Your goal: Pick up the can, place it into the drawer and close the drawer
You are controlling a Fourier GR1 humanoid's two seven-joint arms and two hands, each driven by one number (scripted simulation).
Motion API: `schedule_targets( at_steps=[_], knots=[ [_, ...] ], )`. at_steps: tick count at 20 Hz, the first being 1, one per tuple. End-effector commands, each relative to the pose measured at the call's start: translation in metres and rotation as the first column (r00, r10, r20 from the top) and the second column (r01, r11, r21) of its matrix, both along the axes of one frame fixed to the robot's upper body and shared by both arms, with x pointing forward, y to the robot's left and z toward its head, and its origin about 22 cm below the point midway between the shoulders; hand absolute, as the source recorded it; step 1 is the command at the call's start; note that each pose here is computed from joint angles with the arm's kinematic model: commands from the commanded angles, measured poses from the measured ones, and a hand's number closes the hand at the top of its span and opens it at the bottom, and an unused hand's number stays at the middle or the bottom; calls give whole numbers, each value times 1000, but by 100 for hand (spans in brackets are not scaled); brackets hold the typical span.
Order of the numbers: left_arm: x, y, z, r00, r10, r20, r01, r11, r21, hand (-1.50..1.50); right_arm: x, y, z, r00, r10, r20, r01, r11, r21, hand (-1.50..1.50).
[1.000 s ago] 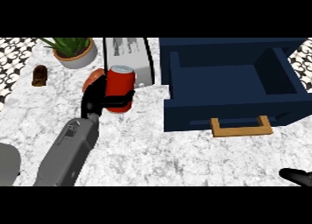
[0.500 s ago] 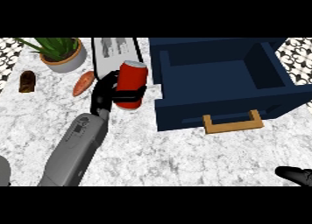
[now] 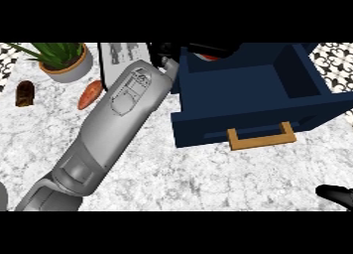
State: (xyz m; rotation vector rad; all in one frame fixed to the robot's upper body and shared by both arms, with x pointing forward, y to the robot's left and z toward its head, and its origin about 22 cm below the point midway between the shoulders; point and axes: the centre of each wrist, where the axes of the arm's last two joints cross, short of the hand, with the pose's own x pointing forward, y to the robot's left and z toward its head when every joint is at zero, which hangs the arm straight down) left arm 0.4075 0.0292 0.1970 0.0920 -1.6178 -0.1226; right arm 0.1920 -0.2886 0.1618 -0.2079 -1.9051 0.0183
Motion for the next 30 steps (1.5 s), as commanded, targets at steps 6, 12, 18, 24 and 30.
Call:
schedule_targets(
  at_steps=[6, 12, 18, 24, 30],
  knots=[
    [11, -44, 46, 994, 65, 90, -68, 997, 35, -150, 1, 4, 2, 1000, -2, 2, 2, 1000, -21, -150],
    [15, -47, 53, 991, 83, 104, -81, 996, -23, -150, 9, -5, 11, 999, 15, 52, -6, 984, -178, -150],
    [22, -40, 47, 995, 68, 68, -62, 994, -94, -150, 24, 2, 34, 991, 3, 133, 47, 928, -370, -150],
    [23, -45, 59, 995, 67, 80, -57, 991, -118, -150, 48, 19, 11, 993, 4, 119, 65, 819, -569, -150],
    [25, -47, 66, 992, 57, 115, -44, 993, -109, -150, 86, 51, 12, 992, 18, 125, 75, 715, -695, -150]
  ],
)
